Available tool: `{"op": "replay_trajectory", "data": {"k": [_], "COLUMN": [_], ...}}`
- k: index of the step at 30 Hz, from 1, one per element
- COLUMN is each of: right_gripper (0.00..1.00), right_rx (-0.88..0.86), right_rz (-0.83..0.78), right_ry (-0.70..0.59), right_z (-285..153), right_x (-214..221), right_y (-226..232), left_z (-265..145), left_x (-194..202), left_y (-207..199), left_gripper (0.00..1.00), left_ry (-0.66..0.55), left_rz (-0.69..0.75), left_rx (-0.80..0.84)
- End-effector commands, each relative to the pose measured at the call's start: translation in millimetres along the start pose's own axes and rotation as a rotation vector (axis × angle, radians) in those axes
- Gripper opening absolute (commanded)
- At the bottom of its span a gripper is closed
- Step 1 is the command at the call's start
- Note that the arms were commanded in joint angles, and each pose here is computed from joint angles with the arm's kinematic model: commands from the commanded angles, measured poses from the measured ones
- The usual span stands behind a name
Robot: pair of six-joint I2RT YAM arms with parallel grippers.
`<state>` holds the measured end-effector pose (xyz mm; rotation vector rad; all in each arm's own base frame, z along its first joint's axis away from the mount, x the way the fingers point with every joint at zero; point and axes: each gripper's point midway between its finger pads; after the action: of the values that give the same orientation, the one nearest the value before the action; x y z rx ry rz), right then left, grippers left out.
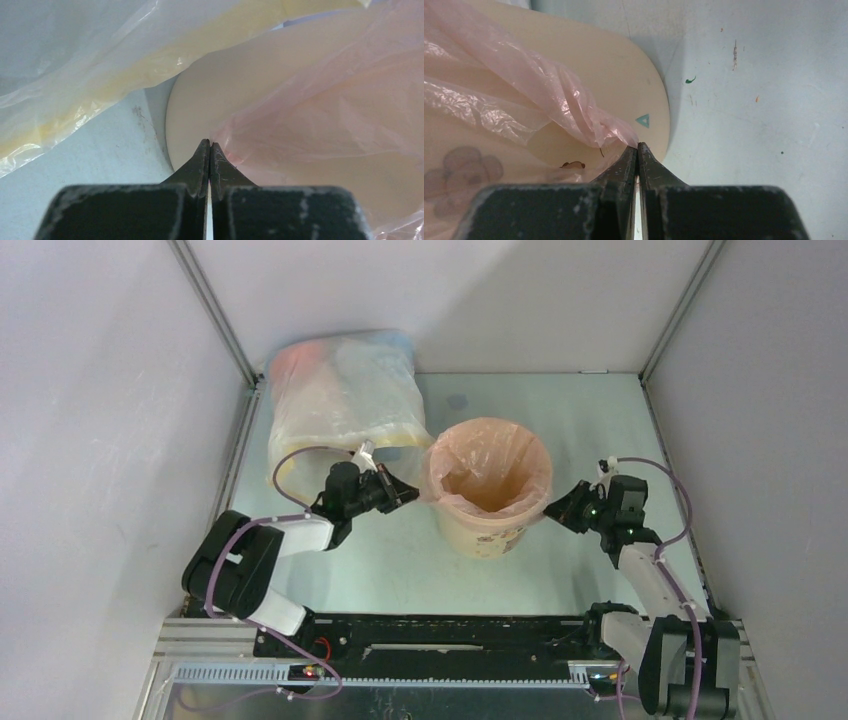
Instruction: Put the trash bags into the trash bin
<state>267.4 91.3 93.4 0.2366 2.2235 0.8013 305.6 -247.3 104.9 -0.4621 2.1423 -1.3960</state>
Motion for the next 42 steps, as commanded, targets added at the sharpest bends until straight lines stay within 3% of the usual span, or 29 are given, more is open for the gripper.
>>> {"op": "replay_trajectory", "data": {"k": [1,11,13,14,16,23,25,29,34,42], "right_gripper": [0.05,0.07,0.16,0.28,0.35,0.42,0.47,0.49,0.48,0.47], "right_rx": [0.032,0.069,0.09,0.095,0.111,0.186,0.19,0.151,0.091,-0.085], "right_rz": [-0.025,-0.027,-0.032,-0.043,-0.068,-0.175,-0.195,-0.228,-0.226,-0.161], "right_ry": [-0.034,-0.021,-0.05,-0.069,-0.111,-0.23,-0.251,-0.265,-0.214,-0.181], "right_z": [7,10,5,1,-9,-52,-60,-65,-52,-31], "right_x": [-7,-2,-7,-11,-20,-52,-58,-66,-71,-86], "right_y": [-5,-11,-12,-11,-8,5,11,24,29,40], "left_z": [3,0,-3,-6,-14,-50,-60,-73,-74,-47], "left_x": [-2,-4,-7,-9,-15,-40,-44,-48,-49,-45], "left_y": [6,16,17,17,15,-5,-13,-26,-33,-38], "left_gripper": [0.0,0.0,0.01,0.06,0.16,0.54,0.59,0.61,0.7,0.61], "left_ry": [-0.023,-0.059,-0.071,-0.082,-0.111,-0.24,-0.269,-0.305,-0.303,-0.202], "left_rz": [0.043,0.077,0.1,0.113,0.145,0.244,0.26,0.276,0.28,0.252], "left_rx": [-0.002,-0.044,-0.069,-0.085,-0.118,-0.204,-0.204,-0.175,-0.156,-0.102]}}
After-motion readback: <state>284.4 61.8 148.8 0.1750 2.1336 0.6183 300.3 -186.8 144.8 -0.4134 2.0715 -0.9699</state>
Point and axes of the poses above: each gripper's point midway between its finger pads, its own z axis out along the fingers, its own y axis along the line the jaws close on, x = y × z, and after that the axes turned 12 degrees about -z, right-handed
